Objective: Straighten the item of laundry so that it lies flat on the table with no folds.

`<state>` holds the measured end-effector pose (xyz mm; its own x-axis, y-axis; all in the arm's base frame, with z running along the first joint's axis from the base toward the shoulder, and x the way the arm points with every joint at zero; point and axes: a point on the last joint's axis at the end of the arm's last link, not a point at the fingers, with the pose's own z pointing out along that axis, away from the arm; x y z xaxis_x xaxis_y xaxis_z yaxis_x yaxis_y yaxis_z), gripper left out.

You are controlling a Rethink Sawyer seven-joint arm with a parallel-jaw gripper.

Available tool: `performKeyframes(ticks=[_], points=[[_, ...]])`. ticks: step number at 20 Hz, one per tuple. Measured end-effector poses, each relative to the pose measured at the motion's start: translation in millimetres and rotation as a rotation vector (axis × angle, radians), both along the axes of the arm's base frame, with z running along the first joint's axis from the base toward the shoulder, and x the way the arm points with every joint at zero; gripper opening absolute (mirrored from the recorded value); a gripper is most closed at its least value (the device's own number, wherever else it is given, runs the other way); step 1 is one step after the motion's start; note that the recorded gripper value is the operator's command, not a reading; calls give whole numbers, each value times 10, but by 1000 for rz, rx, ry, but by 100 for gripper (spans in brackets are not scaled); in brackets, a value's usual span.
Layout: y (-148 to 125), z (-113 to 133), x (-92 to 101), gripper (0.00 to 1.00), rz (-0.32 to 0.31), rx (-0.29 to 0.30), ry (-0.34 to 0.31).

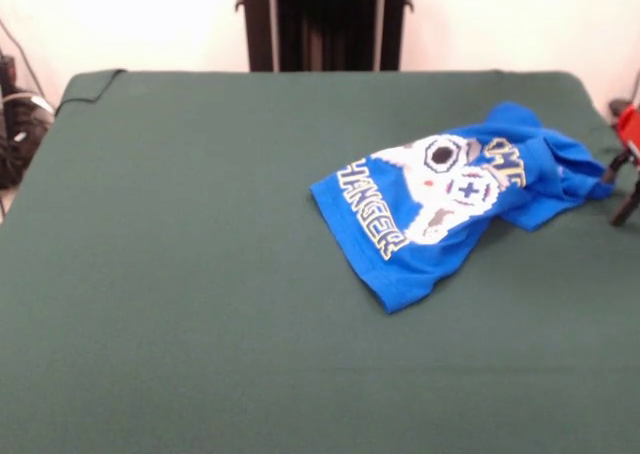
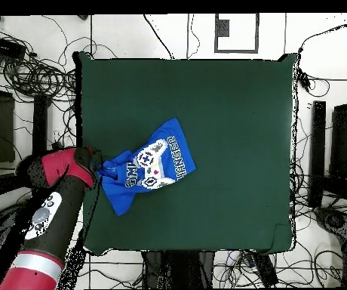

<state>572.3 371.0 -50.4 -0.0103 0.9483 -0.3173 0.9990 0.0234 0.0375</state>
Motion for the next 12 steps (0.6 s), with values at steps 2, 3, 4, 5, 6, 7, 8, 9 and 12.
performKeyframes(ticks=[2, 3, 4, 5, 6, 7, 8, 9, 12], points=[[-2, 16, -5, 100, -4, -1, 8], [-1, 48, -10, 100, -9, -2, 16], [1, 79, -16, 100, -13, -3, 23], [2, 123, -20, 100, -19, -4, 32], [5, 163, -24, 100, -23, -4, 39], [4, 259, -30, 100, -30, -11, 54], [4, 355, -36, 100, -36, -17, 70], [3, 451, -42, 100, -42, -24, 85], [-45, 830, -75, 100, -47, -77, 135]])
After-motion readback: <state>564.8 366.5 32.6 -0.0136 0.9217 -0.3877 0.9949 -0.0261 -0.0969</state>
